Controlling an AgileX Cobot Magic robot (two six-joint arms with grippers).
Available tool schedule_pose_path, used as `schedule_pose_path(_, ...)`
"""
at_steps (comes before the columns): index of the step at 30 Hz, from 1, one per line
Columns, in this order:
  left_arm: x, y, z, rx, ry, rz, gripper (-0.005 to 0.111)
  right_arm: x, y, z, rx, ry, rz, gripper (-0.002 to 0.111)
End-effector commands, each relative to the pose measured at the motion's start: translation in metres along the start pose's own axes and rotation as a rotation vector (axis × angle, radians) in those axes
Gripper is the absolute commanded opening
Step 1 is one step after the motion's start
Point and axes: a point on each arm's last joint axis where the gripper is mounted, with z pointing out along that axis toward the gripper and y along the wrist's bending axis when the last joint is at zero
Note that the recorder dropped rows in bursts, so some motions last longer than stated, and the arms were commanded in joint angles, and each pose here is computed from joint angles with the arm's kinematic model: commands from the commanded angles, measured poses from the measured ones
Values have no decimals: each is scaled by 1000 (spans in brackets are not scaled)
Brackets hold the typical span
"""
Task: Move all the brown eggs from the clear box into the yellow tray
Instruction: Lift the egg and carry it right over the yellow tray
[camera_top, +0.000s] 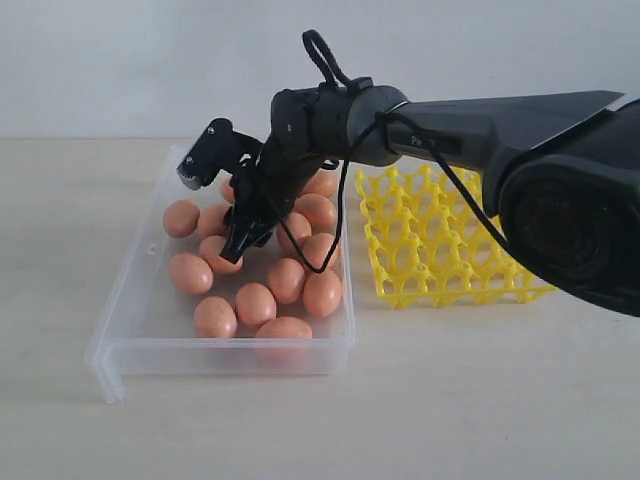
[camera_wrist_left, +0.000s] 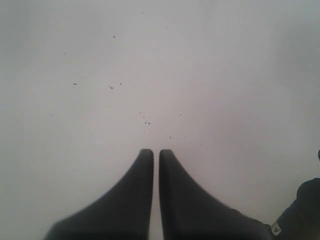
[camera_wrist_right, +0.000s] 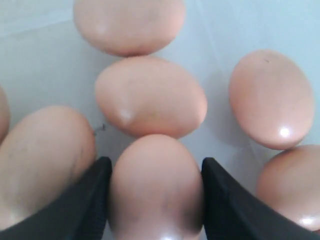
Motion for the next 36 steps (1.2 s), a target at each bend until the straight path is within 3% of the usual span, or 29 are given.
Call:
schedule_pose_path(1,2,0,-1,0,9,-13,4,-6,-14,-14,-17,-109,167,0)
schedule_pose_path(7,2,0,-1,0,9,-13,4,1,-28,-18,-67,-223,334,0)
schedule_pose_path(14,2,0,-1,1,5,-13,4,14,-30,-23,86,-373,358,0)
schedule_pose_path(18,2,0,-1,1,4,-13,4,21,-27,-23,98,-447,344,0)
schedule_pose_path(23,2,0,-1,1,4,-13,4,23,-16,-31,-155,-634,224,0)
schedule_pose_path(26,2,0,-1,1,4,-13,4,23,-23,-42,-182,-682,191,0)
schedule_pose_path(32,2,0,-1,1,4,-13,4,32,-54,-68,-22,-661,198,0)
schedule_pose_path(36,2,0,-1,1,4,-13,4,45,-77,-83,238,-516,226,0)
